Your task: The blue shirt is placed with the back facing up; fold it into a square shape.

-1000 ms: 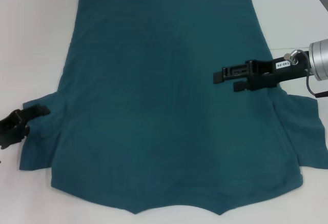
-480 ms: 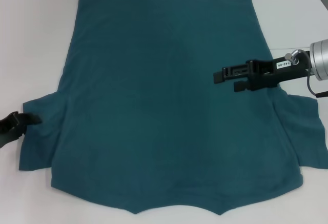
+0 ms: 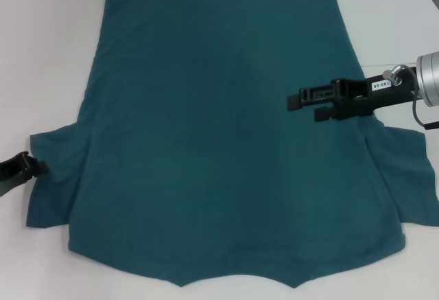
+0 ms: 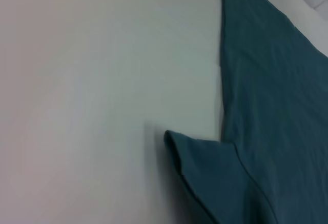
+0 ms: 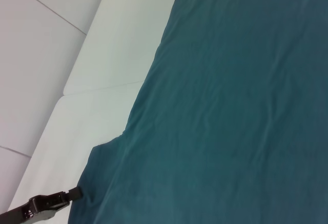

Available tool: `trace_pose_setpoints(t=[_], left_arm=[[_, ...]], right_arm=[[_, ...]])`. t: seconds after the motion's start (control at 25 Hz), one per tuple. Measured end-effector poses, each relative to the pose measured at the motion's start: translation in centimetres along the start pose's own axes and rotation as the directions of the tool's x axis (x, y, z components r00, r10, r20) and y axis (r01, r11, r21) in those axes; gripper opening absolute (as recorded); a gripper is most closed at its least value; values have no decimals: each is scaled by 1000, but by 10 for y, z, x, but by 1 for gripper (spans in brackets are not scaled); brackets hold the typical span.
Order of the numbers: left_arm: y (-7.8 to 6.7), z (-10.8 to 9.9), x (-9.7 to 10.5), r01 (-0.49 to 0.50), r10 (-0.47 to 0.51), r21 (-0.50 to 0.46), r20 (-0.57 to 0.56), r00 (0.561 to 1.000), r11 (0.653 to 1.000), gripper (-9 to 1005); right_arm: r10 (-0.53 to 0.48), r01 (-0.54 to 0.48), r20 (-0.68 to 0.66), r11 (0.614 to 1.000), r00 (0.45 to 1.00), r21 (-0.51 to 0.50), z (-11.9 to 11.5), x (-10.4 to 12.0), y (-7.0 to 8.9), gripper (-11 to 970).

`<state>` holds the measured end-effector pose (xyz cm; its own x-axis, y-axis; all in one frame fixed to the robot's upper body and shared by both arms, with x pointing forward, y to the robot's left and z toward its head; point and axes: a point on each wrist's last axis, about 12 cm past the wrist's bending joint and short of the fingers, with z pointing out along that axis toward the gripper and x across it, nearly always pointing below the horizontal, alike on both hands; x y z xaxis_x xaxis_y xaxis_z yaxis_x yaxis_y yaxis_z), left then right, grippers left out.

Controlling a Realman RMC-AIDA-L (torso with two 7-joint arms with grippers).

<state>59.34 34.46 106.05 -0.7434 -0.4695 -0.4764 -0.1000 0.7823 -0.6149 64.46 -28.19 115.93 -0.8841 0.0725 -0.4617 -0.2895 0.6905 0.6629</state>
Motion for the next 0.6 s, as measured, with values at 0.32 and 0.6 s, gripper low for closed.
trace_pose_setpoints(t=[0.32,0.6], left_arm=[[-7,0,-4,-156,156,-5,2,988,988,2],[-17,6,-8,-296,297,-50,8,955,954,2]], right_arm=[[4,-4,5,1000,1000,8,-2,1,-3,935],[8,-8,6,1000,1000,11,-3,3,-5,935]])
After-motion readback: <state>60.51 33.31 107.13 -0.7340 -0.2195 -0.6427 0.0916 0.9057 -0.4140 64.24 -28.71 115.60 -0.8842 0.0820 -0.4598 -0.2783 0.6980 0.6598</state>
